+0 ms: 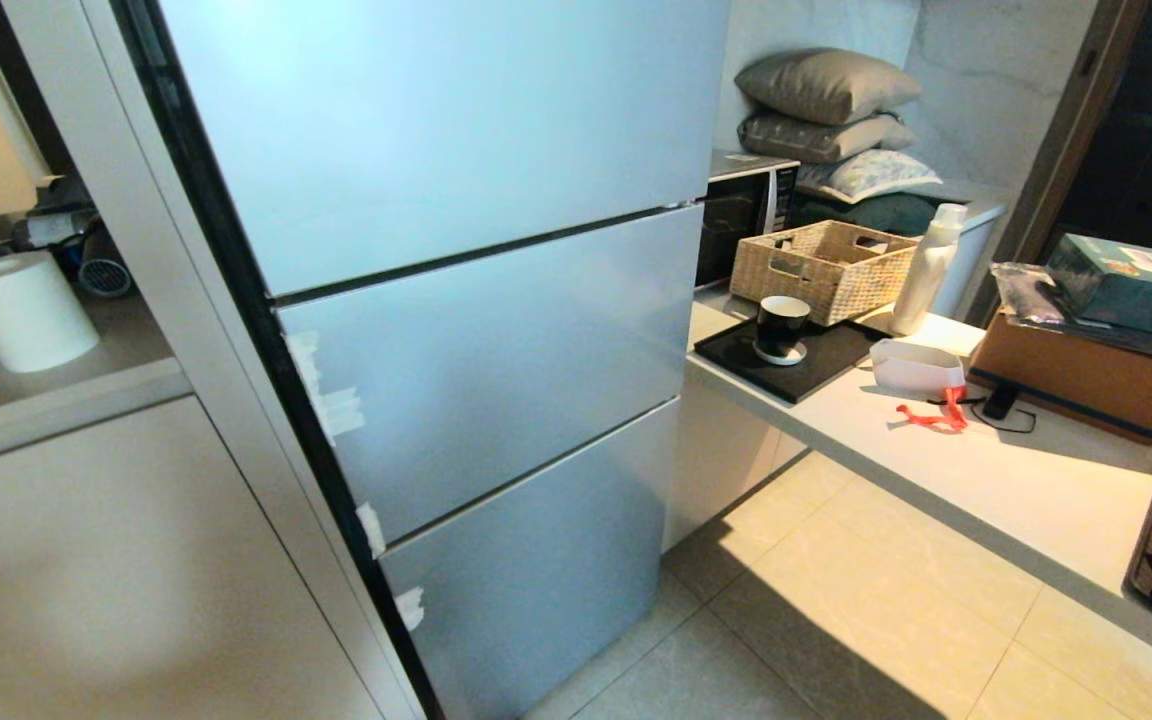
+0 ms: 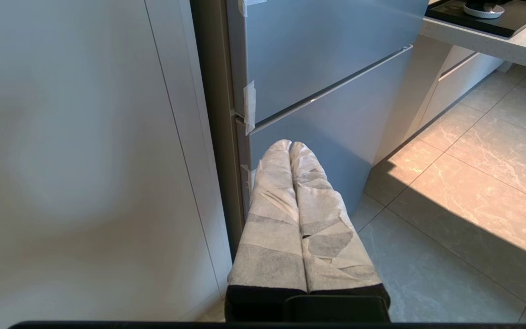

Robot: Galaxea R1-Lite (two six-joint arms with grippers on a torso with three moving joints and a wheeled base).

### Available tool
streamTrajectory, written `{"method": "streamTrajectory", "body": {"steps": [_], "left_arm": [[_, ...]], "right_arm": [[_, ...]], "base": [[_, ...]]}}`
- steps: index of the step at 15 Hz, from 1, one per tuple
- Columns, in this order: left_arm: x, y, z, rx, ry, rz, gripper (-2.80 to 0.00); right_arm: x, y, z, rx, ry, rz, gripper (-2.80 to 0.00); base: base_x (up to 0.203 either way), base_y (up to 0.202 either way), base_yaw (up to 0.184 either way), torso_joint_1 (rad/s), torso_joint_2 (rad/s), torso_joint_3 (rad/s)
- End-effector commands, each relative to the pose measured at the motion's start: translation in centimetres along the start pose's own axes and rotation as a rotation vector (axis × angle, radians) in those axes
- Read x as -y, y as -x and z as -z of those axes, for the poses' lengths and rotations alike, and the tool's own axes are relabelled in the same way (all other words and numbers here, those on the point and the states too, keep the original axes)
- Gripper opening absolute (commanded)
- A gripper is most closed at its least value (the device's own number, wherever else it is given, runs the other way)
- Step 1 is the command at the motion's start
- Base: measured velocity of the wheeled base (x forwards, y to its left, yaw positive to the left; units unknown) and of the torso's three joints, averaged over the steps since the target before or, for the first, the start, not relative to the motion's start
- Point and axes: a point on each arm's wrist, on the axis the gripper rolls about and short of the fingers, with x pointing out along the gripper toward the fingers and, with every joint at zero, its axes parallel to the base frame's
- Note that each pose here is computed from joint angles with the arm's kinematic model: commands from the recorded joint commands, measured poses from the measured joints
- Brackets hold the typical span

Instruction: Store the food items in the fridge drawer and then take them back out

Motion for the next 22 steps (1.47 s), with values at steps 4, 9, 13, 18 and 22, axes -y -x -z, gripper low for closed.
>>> {"method": "streamTrajectory", "body": {"steps": [4,9,13,18,22], "left_arm": [[0.0,0.8,-2.9,0.115,0.008,-0.005,-2.8],[0.0,-2.3,-9.8,-0.005,0.192,0.021,-2.8],[0.0,-9.1,-13.8,-0.084,0.56,-0.013,-2.8],[-0.1,-18.5,-15.3,-0.149,1.055,-0.099,-2.8],[-0.3,-23.3,-14.1,-0.197,1.274,-0.158,-2.8]], "right_arm": [[0.0,0.0,0.0,0.0,-0.003,0.001,-2.8],[0.0,0.0,0.0,0.0,-0.004,0.0,-2.8],[0.0,0.0,0.0,0.0,-0.004,0.0,-2.8],[0.0,0.0,0.0,-0.002,0.005,0.001,-2.8],[0.0,0.0,0.0,-0.002,0.019,-0.004,-2.8]], "base": [[0.0,0.0,0.0,0.0,0.0,0.0],[0.0,0.0,0.0,0.0,0.0,0.0],[0.0,0.0,0.0,0.0,0.0,0.0],[0.0,0.0,0.0,0.0,0.0,0.0],[0.0,0.0,0.0,0.0,0.0,0.0]]}}
